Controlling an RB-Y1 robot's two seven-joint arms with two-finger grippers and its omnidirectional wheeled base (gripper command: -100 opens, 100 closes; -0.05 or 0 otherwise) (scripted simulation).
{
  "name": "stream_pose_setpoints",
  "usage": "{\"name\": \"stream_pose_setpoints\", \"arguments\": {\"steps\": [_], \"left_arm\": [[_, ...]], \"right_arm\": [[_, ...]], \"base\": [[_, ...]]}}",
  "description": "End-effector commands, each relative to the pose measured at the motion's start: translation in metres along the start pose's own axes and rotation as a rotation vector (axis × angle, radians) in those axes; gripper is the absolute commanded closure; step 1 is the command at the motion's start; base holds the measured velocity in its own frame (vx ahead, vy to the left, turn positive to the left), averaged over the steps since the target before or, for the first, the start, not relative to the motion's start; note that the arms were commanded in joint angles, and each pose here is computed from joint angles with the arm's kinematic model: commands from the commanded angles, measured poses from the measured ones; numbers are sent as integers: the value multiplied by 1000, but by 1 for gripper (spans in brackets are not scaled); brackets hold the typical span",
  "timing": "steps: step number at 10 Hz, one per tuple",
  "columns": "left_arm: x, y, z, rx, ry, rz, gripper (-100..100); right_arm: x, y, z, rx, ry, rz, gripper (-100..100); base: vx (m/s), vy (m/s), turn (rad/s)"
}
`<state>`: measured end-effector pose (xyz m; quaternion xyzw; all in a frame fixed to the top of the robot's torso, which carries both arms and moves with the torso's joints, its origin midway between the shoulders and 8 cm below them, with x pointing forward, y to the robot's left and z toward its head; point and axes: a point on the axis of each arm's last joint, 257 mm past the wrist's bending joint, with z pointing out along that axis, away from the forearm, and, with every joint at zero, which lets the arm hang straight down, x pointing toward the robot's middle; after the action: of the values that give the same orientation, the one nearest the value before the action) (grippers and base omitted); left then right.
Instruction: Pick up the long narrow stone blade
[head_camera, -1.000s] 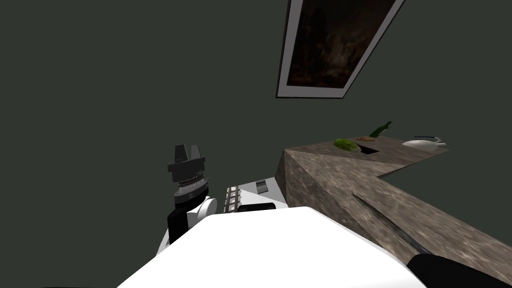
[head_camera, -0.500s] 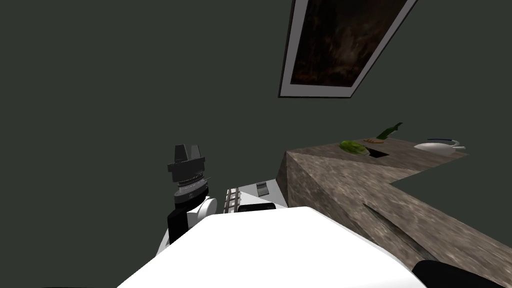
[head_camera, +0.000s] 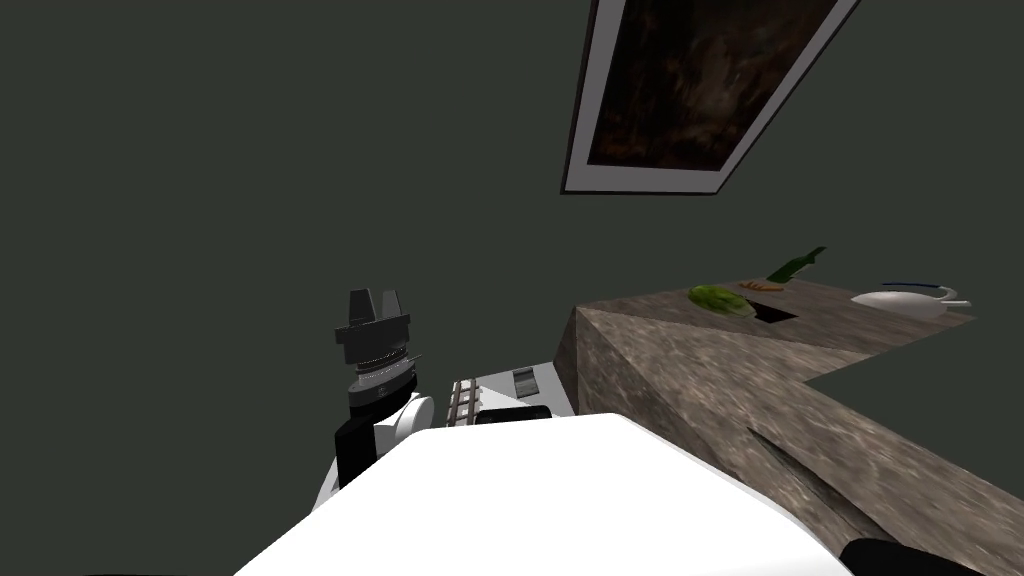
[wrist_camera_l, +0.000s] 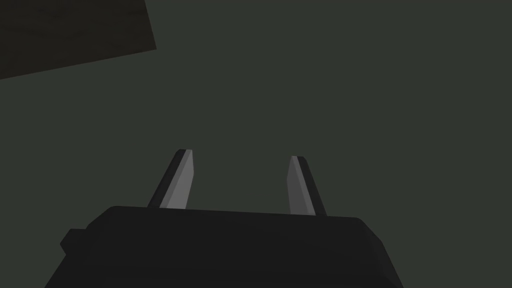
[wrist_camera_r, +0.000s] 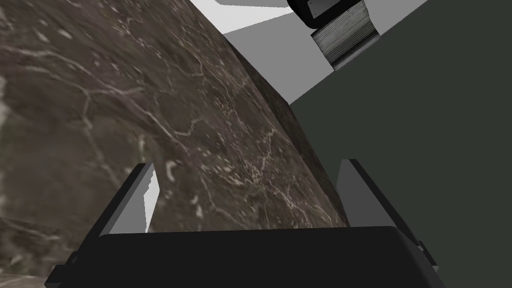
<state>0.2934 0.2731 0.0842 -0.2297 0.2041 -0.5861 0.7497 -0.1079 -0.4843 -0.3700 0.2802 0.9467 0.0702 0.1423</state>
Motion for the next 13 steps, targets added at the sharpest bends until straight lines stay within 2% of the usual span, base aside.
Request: {"name": "stream_pose_setpoints", "arguments": {"steps": [1, 4, 5, 7, 10, 13], "left_arm": [[0, 0, 0, 0, 0, 0, 0], [0, 0, 0, 0, 0, 0, 0], [0, 0, 0, 0, 0, 0, 0], [0, 0, 0, 0, 0, 0, 0], [0, 0, 0, 0, 0, 0, 0], [0, 0, 0, 0, 0, 0, 0]], "right_arm": [[7, -12, -10, 29, 21, 0, -100], [17, -52, -42, 141, 108, -40, -100], [21, -54, -45, 146, 115, -37, -100], [26, -74, -64, 204, 172, -75, -100], [32, -95, -84, 260, 250, -152, -100], [35, -107, -96, 287, 320, -247, -100]], "base": [[67, -21, 25], [91, -40, 29], [89, -35, 15], [92, -47, -1], [89, -86, -20], [49, -65, -5]]}}
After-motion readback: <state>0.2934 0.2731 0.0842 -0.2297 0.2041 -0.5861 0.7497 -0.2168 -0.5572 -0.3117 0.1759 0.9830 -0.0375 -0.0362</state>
